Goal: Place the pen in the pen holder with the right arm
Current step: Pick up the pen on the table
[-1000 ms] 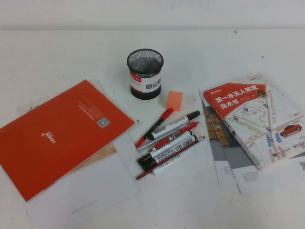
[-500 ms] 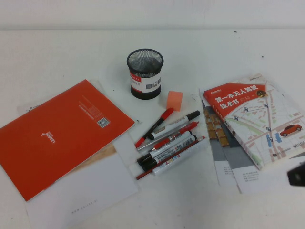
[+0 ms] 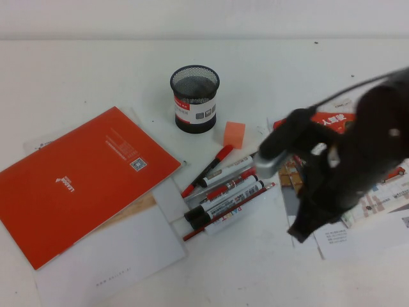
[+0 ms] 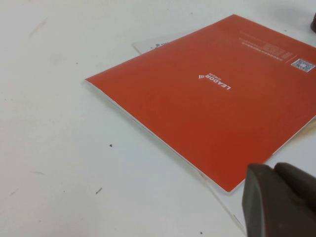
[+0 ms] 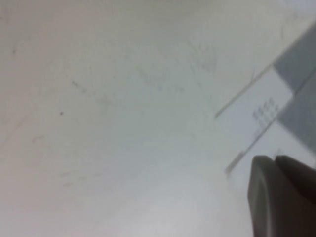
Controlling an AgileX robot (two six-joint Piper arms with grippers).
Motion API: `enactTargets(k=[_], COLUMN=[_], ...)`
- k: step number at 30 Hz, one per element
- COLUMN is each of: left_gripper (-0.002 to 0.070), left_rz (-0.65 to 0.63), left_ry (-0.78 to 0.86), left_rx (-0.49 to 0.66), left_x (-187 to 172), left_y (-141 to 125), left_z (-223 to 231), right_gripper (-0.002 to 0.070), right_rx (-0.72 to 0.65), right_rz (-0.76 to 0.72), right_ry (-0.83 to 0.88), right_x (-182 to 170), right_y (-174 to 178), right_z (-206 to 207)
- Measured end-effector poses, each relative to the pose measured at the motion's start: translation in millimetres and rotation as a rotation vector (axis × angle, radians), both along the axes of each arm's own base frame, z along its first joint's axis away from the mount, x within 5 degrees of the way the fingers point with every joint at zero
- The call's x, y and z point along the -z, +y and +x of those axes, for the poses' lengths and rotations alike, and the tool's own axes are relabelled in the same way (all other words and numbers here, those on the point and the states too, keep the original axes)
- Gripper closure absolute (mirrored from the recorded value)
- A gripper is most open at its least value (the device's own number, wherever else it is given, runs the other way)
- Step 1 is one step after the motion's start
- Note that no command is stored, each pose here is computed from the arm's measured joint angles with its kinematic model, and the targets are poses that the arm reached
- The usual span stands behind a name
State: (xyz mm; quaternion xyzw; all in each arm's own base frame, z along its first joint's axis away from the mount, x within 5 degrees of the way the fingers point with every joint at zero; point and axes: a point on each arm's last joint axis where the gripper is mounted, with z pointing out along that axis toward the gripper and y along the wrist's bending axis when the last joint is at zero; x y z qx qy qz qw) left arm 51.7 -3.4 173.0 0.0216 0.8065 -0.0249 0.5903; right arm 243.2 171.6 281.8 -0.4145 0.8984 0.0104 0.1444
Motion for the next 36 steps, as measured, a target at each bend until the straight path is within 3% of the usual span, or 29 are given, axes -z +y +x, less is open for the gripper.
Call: enactTargets(k=[6, 9, 11, 16, 18, 22, 28, 36], left_gripper=[0.0678, 0.0678, 0.0678, 0.0678, 0.0678, 0.0678, 0.0678, 0.0678], left_rz=[0.000, 0.000, 0.000, 0.000, 0.000, 0.000, 0.000, 0.000], left_ry=[0.000, 0.000, 0.000, 0.000, 0.000, 0.000, 0.000, 0.000], left_rx=[0.000, 0.000, 0.000, 0.000, 0.000, 0.000, 0.000, 0.000], left_x=[0.0, 0.0, 0.0, 0.0, 0.0, 0.0, 0.0, 0.0], left_y=[0.0, 0.0, 0.0, 0.0, 0.0, 0.0, 0.0, 0.0], left_z=[0.0, 0.0, 0.0, 0.0, 0.0, 0.0, 0.0, 0.0], right_gripper=[0.0688, 0.0640, 0.0575, 0.0324, 0.0274, 0.0281, 0.0360, 0.0374], right_rx=[-0.231, -0.337, -0.413, -0.607, -0.664, -0.707, -0.736, -0.778], right_rz=[-0.093, -0.097, -0.104, -0.127, -0.138, -0.142, -0.142, -0.166], right_ry=[-0.060, -0.105, -0.127, -0.168, -0.175, -0.193, -0.209, -0.232], right_x=[13.8, 21.8, 28.2, 43.8, 51.5, 63.4, 79.8, 101.8], right_y=[32.0, 45.4, 54.1, 77.7, 84.5, 91.2, 98.5, 105.1], right_z=[16.7, 21.9, 22.5, 17.7, 17.4, 21.8, 28.5, 36.6])
